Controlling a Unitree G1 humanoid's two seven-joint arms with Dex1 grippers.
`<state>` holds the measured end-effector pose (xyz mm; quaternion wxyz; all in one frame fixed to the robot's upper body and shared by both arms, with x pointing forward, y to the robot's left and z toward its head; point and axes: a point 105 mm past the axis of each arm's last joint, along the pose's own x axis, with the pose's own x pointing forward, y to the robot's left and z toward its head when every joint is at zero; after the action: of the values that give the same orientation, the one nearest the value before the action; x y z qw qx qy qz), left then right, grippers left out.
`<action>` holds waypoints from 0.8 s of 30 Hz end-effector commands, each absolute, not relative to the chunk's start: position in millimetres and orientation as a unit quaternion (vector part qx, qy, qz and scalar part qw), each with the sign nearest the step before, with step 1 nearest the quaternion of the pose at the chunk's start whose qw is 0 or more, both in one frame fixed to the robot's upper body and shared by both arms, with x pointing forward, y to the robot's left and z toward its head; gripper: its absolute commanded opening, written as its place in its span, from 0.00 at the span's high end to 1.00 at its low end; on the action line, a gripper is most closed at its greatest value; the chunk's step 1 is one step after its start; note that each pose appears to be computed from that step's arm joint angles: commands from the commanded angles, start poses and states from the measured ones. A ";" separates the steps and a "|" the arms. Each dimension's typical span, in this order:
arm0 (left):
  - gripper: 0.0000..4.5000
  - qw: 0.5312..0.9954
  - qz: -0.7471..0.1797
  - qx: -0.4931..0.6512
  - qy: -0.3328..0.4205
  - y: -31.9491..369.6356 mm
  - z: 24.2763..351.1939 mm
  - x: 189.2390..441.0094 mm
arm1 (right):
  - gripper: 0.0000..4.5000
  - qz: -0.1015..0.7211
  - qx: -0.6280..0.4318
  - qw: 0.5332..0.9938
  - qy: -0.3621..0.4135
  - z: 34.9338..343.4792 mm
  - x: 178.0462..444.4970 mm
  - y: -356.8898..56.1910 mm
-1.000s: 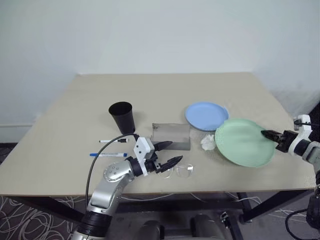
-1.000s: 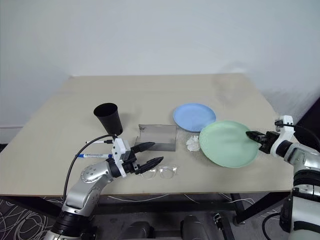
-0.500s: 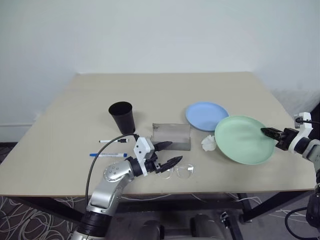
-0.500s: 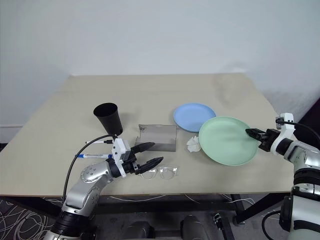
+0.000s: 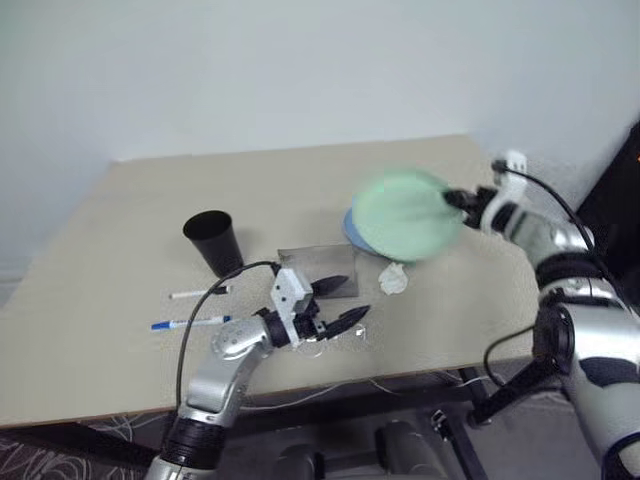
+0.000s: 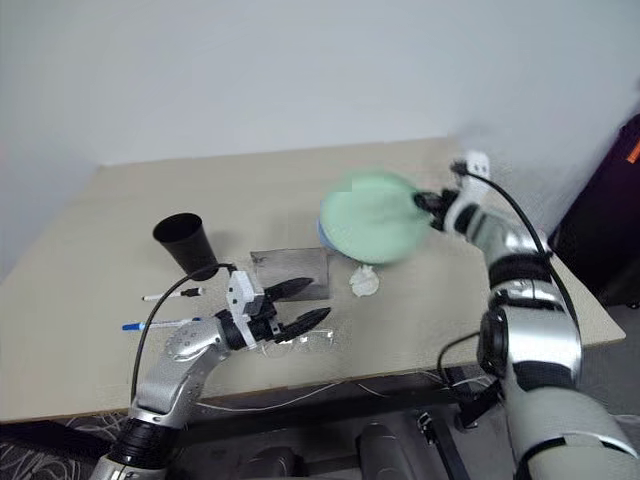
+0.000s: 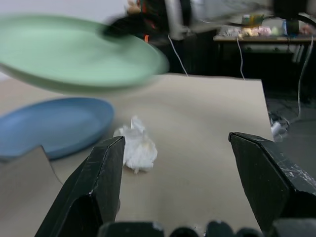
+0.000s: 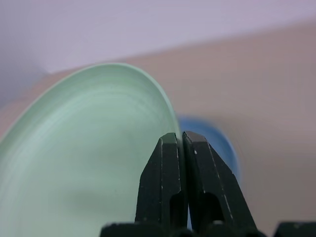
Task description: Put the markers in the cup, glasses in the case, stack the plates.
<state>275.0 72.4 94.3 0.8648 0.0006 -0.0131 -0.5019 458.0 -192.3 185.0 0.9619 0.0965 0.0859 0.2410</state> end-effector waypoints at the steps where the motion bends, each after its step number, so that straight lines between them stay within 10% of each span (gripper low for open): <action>1: 0.21 0.871 -0.490 0.008 -0.028 78.8 101.8 277.9 | 0.98 0.214 0.093 0.968 0.093 176.7 457.0 -208.8; 24: 0.21 0.868 -0.496 0.012 -0.032 76.7 103.6 282.3 | 0.98 0.129 0.091 0.984 0.080 174.4 468.7 -214.9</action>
<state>279.6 78.8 90.3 0.8707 0.0027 -0.0042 -0.4918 460.7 -217.2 145.7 0.9786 0.0935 0.1236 0.1356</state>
